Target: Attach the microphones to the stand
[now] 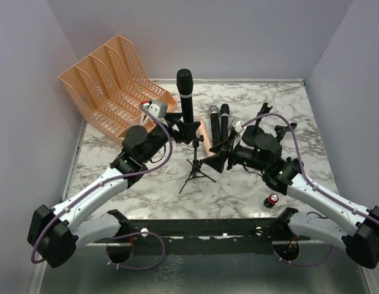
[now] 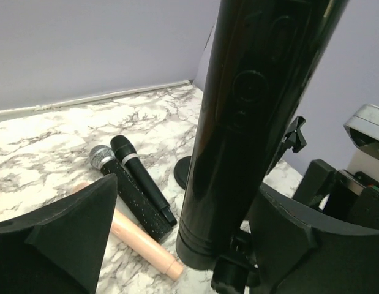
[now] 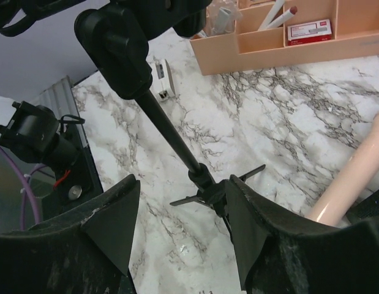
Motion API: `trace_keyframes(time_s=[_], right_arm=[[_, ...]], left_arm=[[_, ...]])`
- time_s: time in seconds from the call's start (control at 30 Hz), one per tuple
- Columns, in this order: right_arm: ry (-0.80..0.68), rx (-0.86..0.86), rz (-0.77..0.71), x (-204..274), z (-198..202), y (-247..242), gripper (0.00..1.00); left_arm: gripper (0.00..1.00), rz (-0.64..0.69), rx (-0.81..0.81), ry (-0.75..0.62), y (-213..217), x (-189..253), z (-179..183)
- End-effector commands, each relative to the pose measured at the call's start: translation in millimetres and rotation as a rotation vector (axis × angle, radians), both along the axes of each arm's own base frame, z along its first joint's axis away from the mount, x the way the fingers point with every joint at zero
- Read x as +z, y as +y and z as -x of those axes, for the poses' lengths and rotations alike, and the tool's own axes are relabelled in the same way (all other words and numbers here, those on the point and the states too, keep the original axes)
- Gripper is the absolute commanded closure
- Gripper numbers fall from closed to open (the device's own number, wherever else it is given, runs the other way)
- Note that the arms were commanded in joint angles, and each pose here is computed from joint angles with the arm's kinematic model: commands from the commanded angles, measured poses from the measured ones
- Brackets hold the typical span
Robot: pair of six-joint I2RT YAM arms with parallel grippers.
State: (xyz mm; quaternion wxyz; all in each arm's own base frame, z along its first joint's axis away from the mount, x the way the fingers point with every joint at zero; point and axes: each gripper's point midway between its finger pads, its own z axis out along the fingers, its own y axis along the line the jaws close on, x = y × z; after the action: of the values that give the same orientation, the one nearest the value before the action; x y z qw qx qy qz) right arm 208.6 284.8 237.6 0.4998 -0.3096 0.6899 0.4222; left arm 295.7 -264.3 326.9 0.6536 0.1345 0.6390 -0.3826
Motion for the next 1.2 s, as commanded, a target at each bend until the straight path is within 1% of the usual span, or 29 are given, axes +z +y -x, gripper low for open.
trace_keyframes(time_s=[0.0,0.1,0.23,0.33,0.5,0.6,0.73,0.87,0.93,1.0,1.07,1.17], right_arm=[[-0.091,0.080,-0.035,21,-2,16,0.37],[-0.117,0.091,-0.056,26,-4,22,0.37],[-0.136,0.095,-0.062,29,-9,29,0.37],[-0.145,0.120,-0.061,28,-10,37,0.37],[-0.158,0.151,-0.028,15,-13,52,0.38],[-0.184,0.155,-0.016,8,-16,57,0.42],[-0.232,0.143,-0.005,3,-20,65,0.53],[-0.293,0.120,0.018,-2,-25,74,0.73],[-0.322,0.106,0.033,-4,-30,80,0.85],[-0.341,0.088,0.031,-4,-35,85,0.93],[-0.352,0.066,-0.002,2,-41,90,0.98],[-0.384,0.055,-0.061,14,-50,103,1.00]], left_arm=[[0.15,0.012,0.049,0.013,17,2,9],[0.08,0.040,0.062,-0.011,26,13,17],[0.04,0.077,0.109,-0.042,42,25,23],[0.04,0.081,0.135,-0.048,52,26,27],[0.04,0.037,0.192,-0.018,67,14,30],[0.04,0.005,0.231,0.001,78,7,32],[0.04,-0.057,0.270,0.023,92,-8,39],[0.07,-0.114,0.324,0.092,108,-31,43],[0.10,-0.144,0.349,0.143,114,-47,45],[0.11,-0.169,0.357,0.190,117,-62,48],[0.11,-0.176,0.341,0.216,116,-70,52],[0.12,-0.162,0.308,0.221,113,-73,57]])
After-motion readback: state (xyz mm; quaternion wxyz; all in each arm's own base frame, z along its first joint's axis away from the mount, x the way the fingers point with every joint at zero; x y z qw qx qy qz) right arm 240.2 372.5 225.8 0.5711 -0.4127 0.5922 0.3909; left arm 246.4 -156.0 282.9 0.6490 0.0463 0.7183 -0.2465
